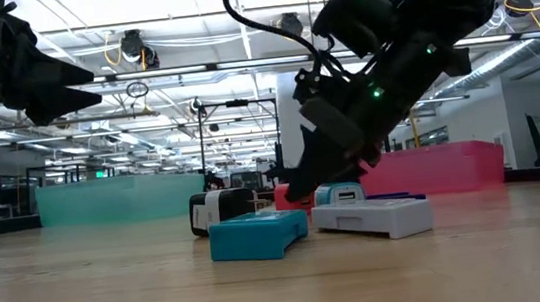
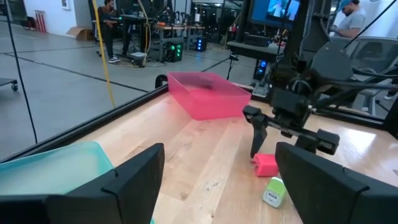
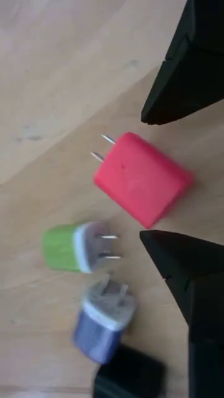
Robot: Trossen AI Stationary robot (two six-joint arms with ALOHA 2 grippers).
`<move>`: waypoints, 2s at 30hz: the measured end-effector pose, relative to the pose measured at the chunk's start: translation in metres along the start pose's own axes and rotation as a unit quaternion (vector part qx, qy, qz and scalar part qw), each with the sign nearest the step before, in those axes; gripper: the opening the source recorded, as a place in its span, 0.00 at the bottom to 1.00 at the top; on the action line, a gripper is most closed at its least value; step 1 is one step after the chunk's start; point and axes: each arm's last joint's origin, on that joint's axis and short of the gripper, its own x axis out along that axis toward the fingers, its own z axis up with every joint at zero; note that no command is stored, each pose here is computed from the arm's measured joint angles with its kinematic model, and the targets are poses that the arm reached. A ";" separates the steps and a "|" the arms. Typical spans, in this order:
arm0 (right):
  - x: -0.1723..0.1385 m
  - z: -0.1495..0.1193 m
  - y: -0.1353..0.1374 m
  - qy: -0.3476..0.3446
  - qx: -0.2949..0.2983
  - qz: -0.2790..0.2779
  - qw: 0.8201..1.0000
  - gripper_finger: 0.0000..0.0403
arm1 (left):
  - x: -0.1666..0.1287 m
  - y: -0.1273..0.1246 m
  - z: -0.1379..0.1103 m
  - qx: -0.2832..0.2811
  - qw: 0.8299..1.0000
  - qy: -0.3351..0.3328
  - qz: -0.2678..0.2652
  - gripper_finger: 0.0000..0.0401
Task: Pick & Place Office items
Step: Put the pink charger adapter into the blue bin
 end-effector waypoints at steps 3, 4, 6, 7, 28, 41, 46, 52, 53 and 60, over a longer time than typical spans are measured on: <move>0.001 0.001 -0.003 0.001 0.003 -0.006 1.000 0.65 | 0.000 0.000 0.000 0.000 1.000 0.000 0.000 0.75; 0.001 0.002 -0.004 -0.001 0.004 -0.013 1.000 0.63 | 0.000 0.000 0.000 0.000 1.000 0.000 0.000 0.75; 0.002 0.003 -0.007 -0.008 0.006 -0.027 1.000 0.59 | 0.000 0.000 0.000 0.000 1.000 0.000 0.000 0.76; 0.002 0.003 -0.008 -0.010 0.006 -0.032 0.999 0.57 | 0.000 0.000 0.000 0.000 1.000 0.000 0.000 0.76; -0.005 0.021 -0.022 -0.030 -0.052 -0.043 0.997 0.36 | -0.001 -0.002 0.013 -0.073 0.996 -0.058 -0.013 0.75; -0.066 0.066 -0.010 -0.127 -0.215 0.049 0.967 0.36 | 0.003 -0.016 0.028 -0.099 0.972 -0.097 -0.189 0.76; -0.074 0.072 -0.008 -0.144 -0.232 0.080 0.959 0.36 | 0.017 -0.019 0.023 -0.101 0.981 -0.066 -0.151 0.72; -0.076 0.075 -0.002 -0.164 -0.251 0.160 0.941 0.36 | 0.040 -0.027 0.012 -0.123 0.984 -0.026 -0.125 0.71; -0.076 0.075 -0.002 -0.167 -0.252 0.168 0.938 0.36 | 0.044 -0.029 0.011 -0.126 0.983 -0.026 -0.129 0.71; -0.078 0.075 0.002 -0.180 -0.269 0.172 0.930 0.36 | 0.069 -0.040 0.010 -0.157 0.980 0.001 -0.124 0.74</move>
